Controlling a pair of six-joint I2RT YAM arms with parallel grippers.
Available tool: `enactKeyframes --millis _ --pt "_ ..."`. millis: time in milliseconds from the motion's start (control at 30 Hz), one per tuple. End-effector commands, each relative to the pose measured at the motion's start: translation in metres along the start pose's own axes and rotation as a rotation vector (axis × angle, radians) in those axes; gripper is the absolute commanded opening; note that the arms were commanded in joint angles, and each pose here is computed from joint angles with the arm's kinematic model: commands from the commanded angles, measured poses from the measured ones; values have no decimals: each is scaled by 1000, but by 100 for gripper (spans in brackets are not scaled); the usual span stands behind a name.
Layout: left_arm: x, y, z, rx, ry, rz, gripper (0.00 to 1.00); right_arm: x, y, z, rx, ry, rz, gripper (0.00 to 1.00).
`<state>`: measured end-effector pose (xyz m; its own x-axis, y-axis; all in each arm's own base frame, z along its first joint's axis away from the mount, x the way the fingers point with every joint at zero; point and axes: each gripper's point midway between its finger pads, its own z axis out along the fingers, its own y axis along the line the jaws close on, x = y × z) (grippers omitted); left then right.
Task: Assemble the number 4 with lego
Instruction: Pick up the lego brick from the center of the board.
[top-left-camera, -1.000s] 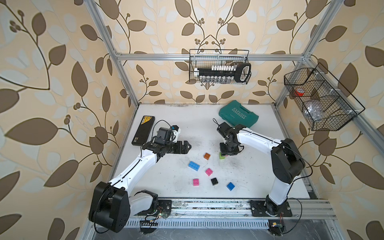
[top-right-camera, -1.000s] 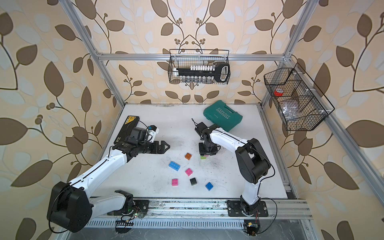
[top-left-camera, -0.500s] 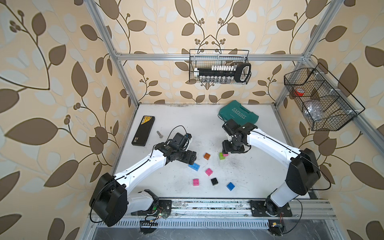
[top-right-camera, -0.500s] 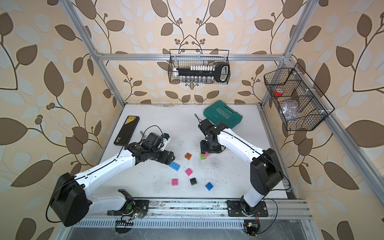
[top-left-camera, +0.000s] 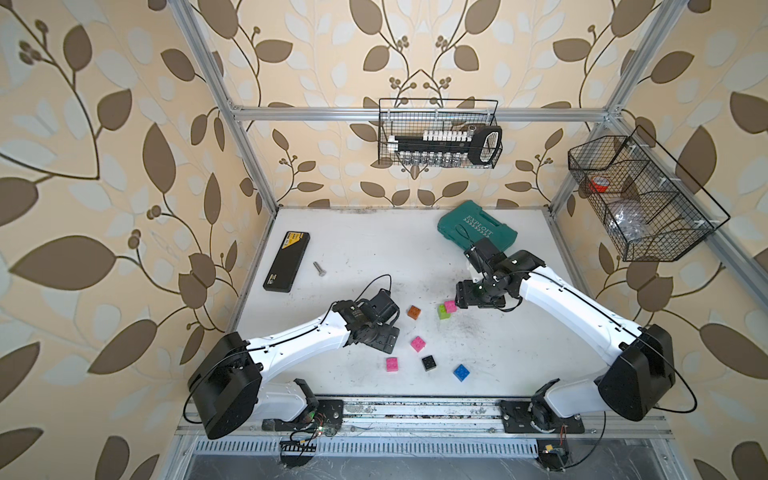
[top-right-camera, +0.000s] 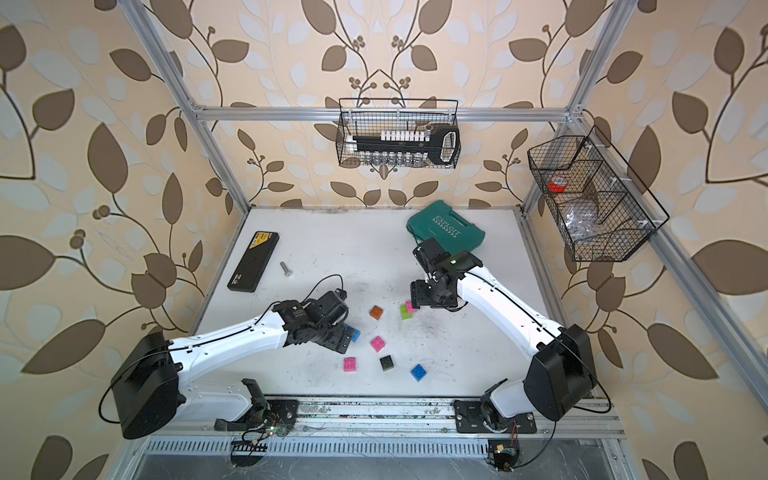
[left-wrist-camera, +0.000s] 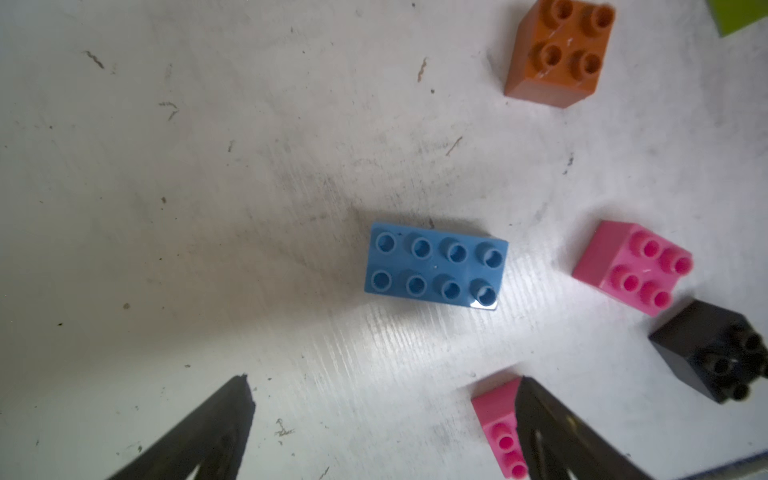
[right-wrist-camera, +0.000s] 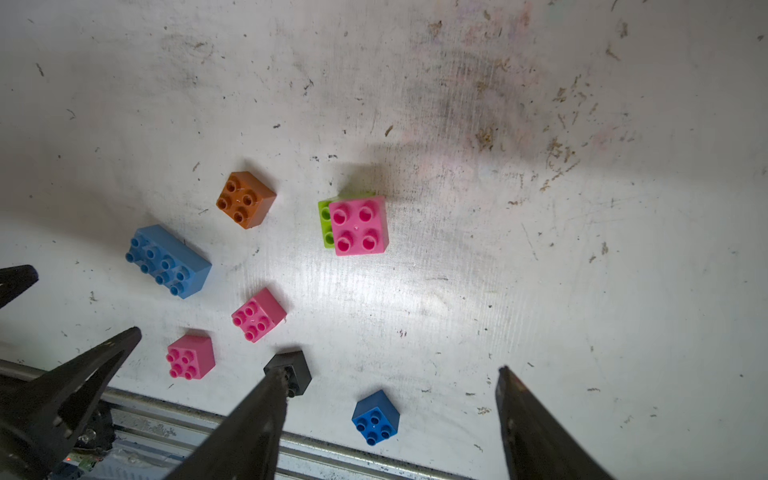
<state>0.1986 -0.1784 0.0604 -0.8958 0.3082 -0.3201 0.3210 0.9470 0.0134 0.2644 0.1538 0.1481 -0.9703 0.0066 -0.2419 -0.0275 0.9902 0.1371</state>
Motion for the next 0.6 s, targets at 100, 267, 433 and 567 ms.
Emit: enactKeyframes --millis 100,267,433,567 --pt "9 5 5 -157 47 -2 99 -2 -13 -11 0 -43 7 79" --pt "5 1 19 -177 45 -5 99 -1 -20 -13 -5 -59 25 82" --pt "-12 -10 26 -151 -6 9 99 -2 -23 -16 -2 -70 30 84" --pt "-27 -27 31 -96 -40 20 99 -4 -25 -18 -3 -77 37 85"
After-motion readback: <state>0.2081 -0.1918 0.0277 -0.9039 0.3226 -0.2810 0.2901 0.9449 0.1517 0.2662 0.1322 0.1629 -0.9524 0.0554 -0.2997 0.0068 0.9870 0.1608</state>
